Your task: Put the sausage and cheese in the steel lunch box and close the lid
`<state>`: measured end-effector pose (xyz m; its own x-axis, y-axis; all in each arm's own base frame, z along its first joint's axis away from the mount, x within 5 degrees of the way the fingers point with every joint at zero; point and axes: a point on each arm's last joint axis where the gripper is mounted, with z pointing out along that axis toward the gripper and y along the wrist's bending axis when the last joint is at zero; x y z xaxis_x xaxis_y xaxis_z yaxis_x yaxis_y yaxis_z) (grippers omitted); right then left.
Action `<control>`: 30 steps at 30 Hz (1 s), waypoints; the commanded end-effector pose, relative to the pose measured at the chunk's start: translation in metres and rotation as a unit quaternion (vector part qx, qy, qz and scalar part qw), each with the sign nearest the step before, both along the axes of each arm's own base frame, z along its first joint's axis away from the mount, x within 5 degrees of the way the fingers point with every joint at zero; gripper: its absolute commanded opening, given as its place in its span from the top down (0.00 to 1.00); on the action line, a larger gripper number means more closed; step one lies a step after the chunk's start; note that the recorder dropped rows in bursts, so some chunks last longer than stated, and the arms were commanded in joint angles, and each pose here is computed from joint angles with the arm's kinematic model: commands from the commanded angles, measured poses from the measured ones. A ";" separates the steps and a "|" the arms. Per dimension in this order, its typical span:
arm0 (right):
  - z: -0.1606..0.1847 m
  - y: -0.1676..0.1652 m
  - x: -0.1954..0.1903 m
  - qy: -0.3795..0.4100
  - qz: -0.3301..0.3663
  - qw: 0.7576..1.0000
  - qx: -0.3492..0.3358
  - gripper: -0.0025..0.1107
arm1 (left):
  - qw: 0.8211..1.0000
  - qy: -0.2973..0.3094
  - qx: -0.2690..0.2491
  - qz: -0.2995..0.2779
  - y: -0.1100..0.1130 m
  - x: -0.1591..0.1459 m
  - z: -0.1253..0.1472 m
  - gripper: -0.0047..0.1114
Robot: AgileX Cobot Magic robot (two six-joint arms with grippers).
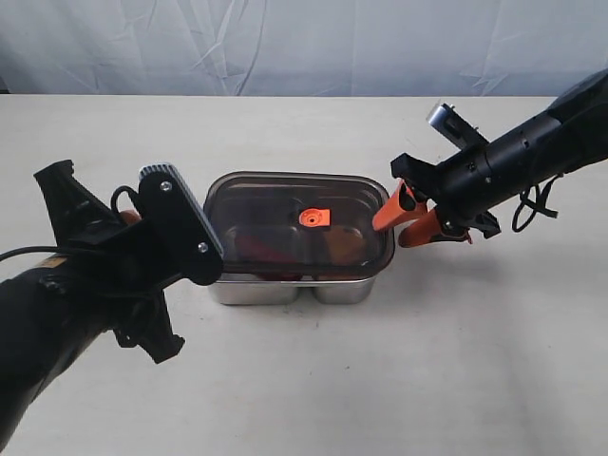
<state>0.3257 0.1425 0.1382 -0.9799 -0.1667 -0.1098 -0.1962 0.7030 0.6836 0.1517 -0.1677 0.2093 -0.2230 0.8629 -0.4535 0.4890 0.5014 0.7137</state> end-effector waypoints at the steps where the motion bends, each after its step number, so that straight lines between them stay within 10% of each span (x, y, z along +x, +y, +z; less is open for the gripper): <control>1: -0.002 0.001 -0.005 0.008 0.024 1.000 0.000 0.51 | 1.000 0.000 -0.008 0.000 0.001 -0.001 0.001 0.81; 19: 0.041 -0.008 -0.022 0.005 0.074 0.997 -0.009 0.53 | 1.000 -0.006 -0.003 0.009 0.002 0.000 0.002 0.81; 26: 0.061 -0.019 -0.022 -0.072 0.070 0.992 -0.071 0.99 | 0.999 -0.023 0.011 0.033 0.008 0.001 0.005 0.81; 30: 0.071 -0.025 -0.003 -0.148 -0.013 0.982 -0.114 0.98 | 0.994 -0.058 0.038 0.083 0.018 0.004 0.011 0.81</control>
<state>0.3091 0.1238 0.1998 -0.9277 -0.2771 -0.2502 -0.3691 0.7810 0.5037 0.1547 -0.1582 0.2141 -0.2729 0.8636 -0.4240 0.3973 0.5026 0.7678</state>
